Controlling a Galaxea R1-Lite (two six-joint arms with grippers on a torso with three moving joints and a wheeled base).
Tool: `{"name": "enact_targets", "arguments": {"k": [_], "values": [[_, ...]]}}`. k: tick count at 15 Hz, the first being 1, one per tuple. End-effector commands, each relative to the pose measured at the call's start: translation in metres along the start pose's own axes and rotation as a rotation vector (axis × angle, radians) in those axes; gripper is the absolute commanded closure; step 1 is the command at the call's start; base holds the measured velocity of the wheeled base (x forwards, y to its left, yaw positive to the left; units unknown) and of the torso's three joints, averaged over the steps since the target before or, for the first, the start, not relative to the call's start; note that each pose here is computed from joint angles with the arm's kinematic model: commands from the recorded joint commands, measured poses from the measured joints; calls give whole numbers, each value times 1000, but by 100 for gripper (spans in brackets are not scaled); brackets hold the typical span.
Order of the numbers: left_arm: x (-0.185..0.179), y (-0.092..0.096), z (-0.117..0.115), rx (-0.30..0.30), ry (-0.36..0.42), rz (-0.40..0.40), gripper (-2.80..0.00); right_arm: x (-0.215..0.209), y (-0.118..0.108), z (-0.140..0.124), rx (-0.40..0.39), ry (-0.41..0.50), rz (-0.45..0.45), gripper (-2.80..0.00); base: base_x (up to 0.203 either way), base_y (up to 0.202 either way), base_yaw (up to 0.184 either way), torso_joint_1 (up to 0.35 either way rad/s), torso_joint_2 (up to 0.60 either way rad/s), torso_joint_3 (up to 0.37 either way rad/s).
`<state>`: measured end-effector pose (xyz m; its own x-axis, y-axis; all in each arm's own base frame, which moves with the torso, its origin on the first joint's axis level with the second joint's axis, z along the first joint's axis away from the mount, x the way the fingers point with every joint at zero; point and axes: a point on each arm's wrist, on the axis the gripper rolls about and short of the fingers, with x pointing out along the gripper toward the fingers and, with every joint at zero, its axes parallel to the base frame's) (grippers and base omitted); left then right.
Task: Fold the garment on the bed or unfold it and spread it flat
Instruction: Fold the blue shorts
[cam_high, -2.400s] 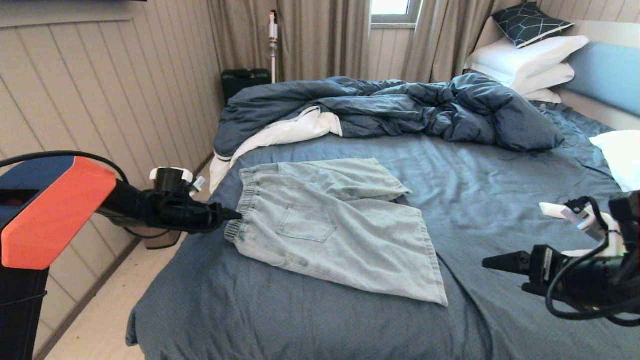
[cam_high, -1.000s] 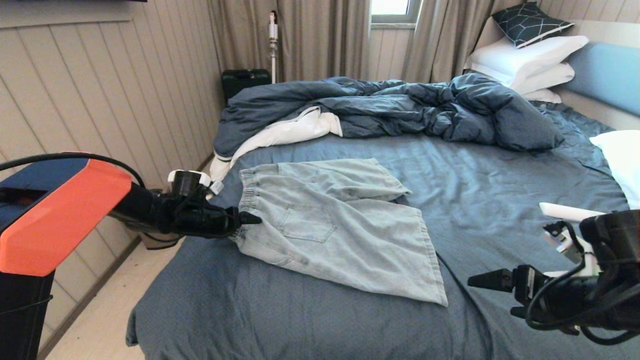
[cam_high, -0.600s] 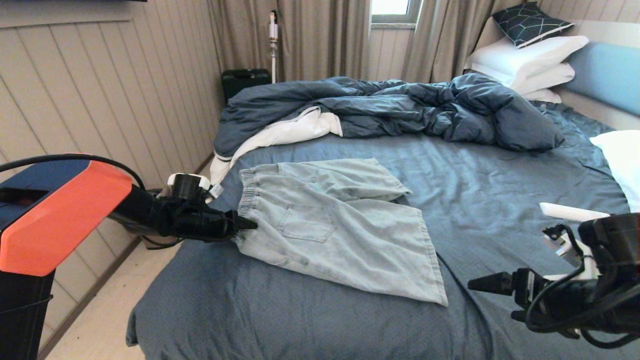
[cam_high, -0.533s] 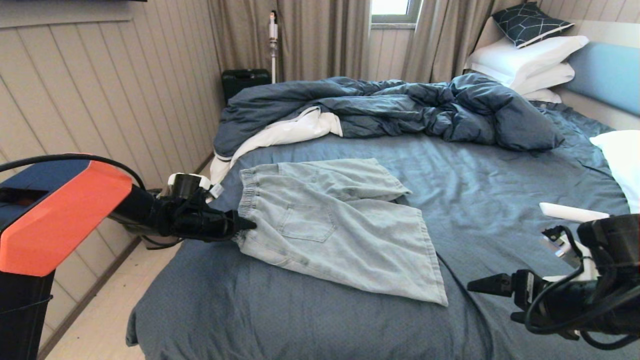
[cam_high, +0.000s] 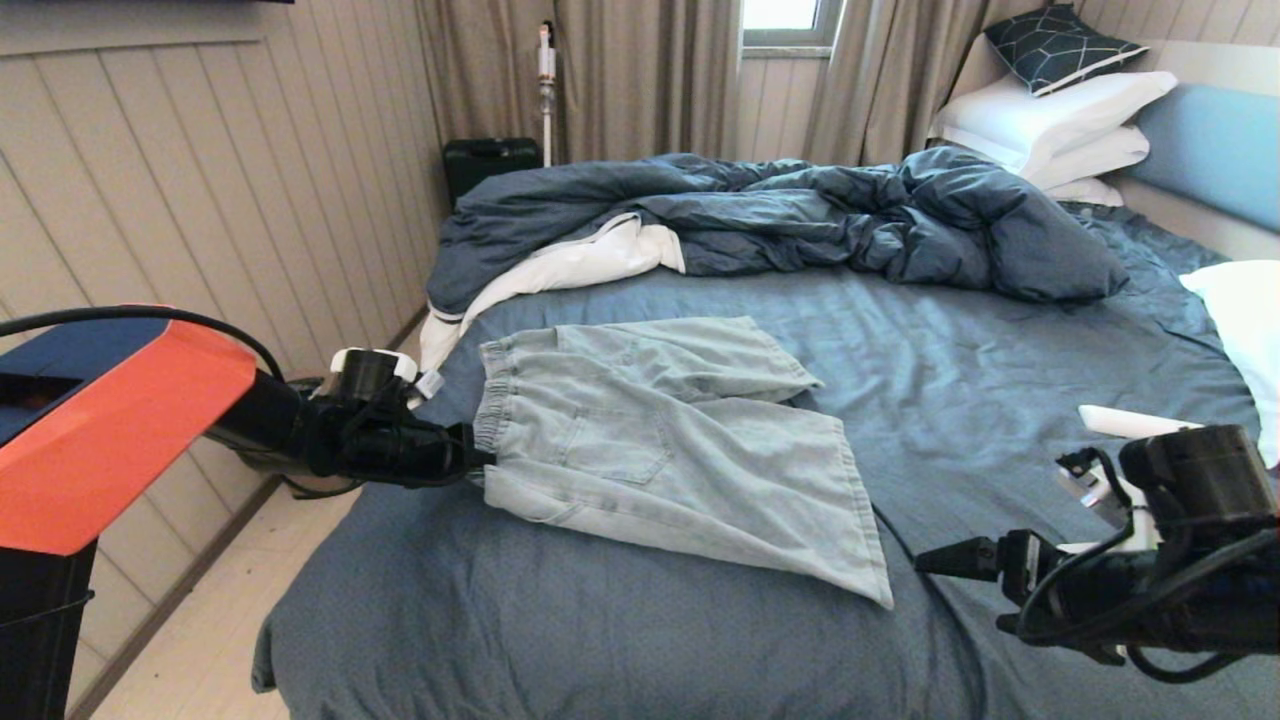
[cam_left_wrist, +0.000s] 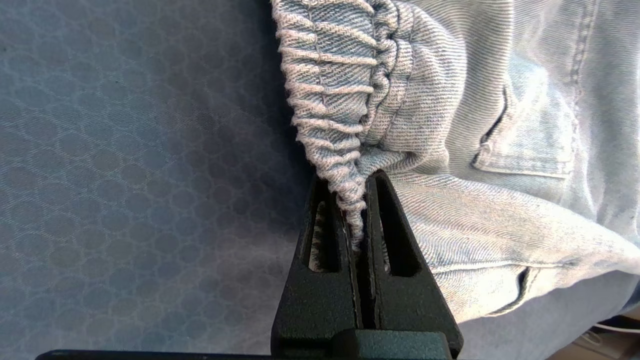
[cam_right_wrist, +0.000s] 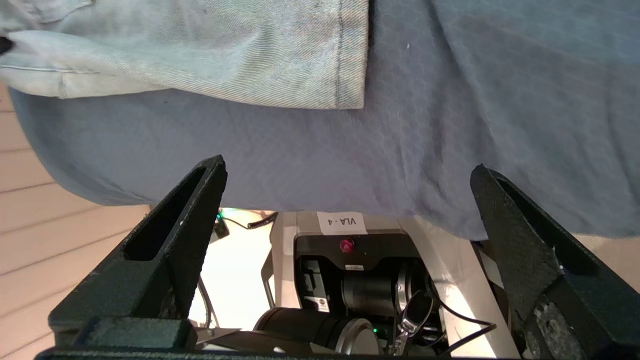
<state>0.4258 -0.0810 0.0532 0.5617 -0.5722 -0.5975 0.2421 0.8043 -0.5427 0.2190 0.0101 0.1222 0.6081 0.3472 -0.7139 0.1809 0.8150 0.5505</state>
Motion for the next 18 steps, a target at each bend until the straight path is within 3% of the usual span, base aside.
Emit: {"name": "enact_targets", "arguments": {"k": [1, 6, 10, 13, 18], "values": [[-2, -2, 1, 3, -8, -5, 0, 23, -5, 0, 11, 59, -19, -280, 0, 0, 0, 0, 0, 0], [-1, 0, -3, 0, 0, -2, 0, 69, 11, -12, -51, 142, 20, -280, 0, 0, 0, 0, 0, 0], [1, 2, -6, 3, -7, 1, 0, 86, 14, -12, -47, 175, 16, -280, 0, 0, 0, 0, 0, 0], [0, 1, -6, 6, -9, 1, 0, 92, 14, -10, -37, 180, 12, -280, 0, 0, 0, 0, 0, 0], [1, 2, -8, 12, -20, -3, 0, 85, 26, 9, -21, 105, 54, -280, 0, 0, 0, 0, 0, 0]]}}
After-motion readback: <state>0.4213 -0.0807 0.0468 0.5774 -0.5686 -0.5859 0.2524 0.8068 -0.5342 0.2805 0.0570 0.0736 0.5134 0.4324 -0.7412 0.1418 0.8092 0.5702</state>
